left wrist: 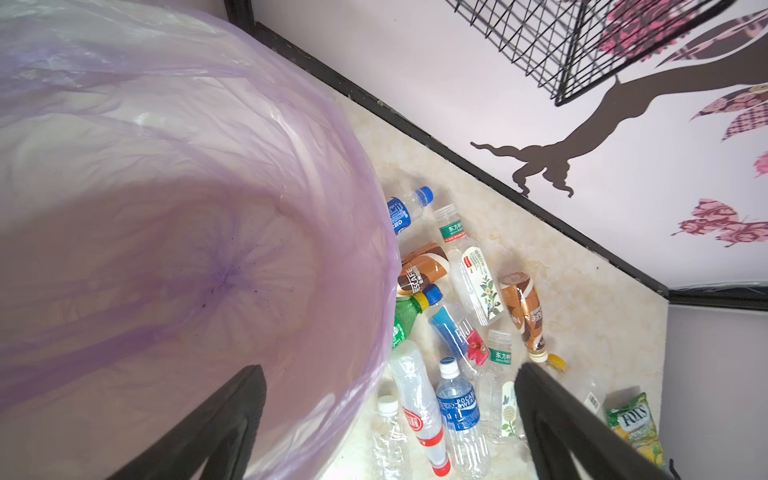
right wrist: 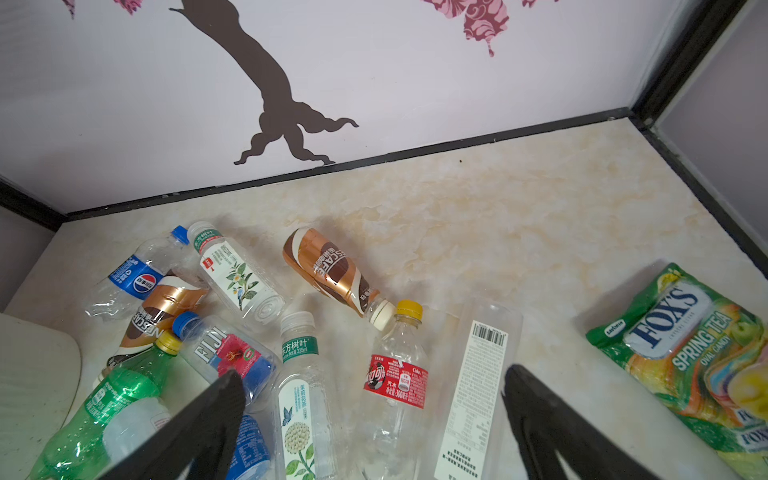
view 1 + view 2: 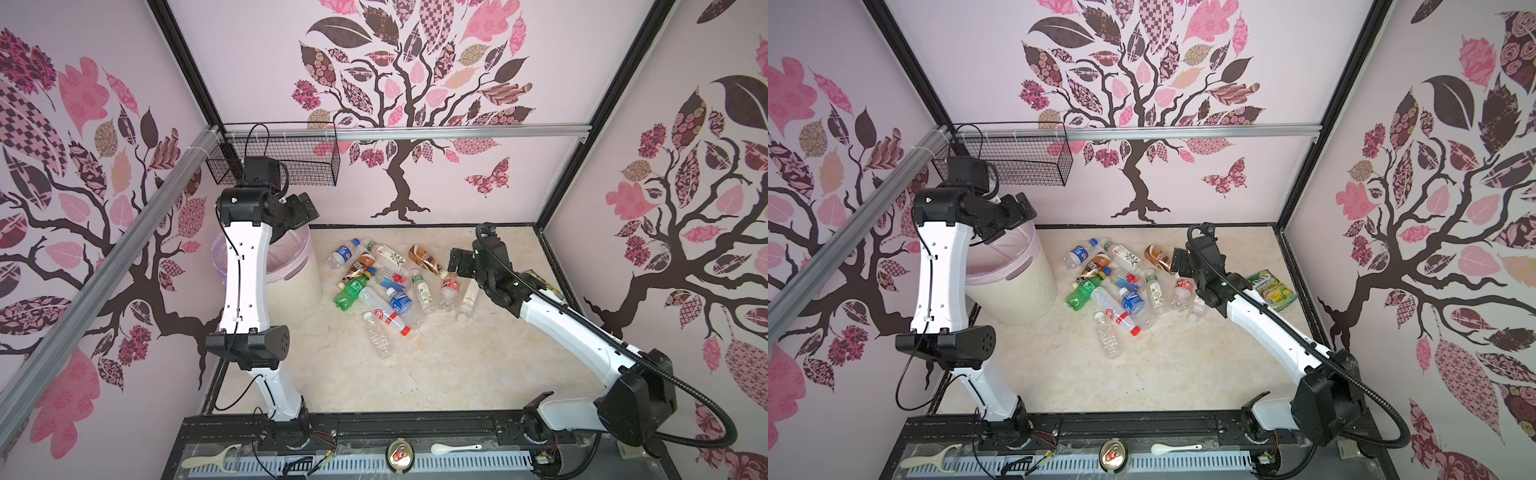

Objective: Throw the plastic bottles in the bin
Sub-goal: 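Move the right gripper over the frosted white bottle while left arm hovers, then grasp the frosted white bottle with the right gripper while left arm reaches in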

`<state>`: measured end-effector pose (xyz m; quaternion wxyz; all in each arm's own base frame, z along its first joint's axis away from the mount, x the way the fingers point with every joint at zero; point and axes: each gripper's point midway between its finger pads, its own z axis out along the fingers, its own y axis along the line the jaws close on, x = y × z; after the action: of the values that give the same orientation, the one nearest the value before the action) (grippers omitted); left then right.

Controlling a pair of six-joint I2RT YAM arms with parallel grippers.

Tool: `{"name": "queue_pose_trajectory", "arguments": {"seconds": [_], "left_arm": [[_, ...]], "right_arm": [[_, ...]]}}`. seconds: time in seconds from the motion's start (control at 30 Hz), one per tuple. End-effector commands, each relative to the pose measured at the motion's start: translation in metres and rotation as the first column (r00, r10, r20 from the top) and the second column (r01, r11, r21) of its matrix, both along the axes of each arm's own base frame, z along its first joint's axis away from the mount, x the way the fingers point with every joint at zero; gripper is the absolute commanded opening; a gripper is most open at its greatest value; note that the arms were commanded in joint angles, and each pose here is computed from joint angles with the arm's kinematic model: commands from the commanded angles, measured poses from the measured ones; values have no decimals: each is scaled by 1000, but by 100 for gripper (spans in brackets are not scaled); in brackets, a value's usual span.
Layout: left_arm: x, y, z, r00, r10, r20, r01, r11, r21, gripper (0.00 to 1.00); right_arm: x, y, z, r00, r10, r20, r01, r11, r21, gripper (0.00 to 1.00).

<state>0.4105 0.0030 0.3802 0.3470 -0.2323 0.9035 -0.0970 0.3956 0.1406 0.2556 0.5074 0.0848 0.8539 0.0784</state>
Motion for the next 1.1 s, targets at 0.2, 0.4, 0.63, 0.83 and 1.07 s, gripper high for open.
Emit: {"name": "queue_pose_trajectory", "arguments": {"seconds": [0.2,0.4,0.63,0.83,1.07], "left_arm": [[-55,-42,45,983,-121,135,94,977,191,98],[-97,-89,44,952,-236,197,175,943,285,98],[-124,-139,-35,914,-369,169,305,899,313,98],[-128,-158,-74,893,-438,104,385,863,328,98],[-115,-164,-97,876,-470,105,397,828,397,98]], "right_arm": [[-17,-33,-13,992,-58,-117,79,979,185,99],[-32,-44,-60,948,-110,-297,161,975,152,99],[-36,-49,-110,879,-134,-457,164,986,26,100],[-24,-52,-136,829,-109,-549,157,987,42,100],[1,-47,-159,798,-100,-594,125,992,1,99]]}}
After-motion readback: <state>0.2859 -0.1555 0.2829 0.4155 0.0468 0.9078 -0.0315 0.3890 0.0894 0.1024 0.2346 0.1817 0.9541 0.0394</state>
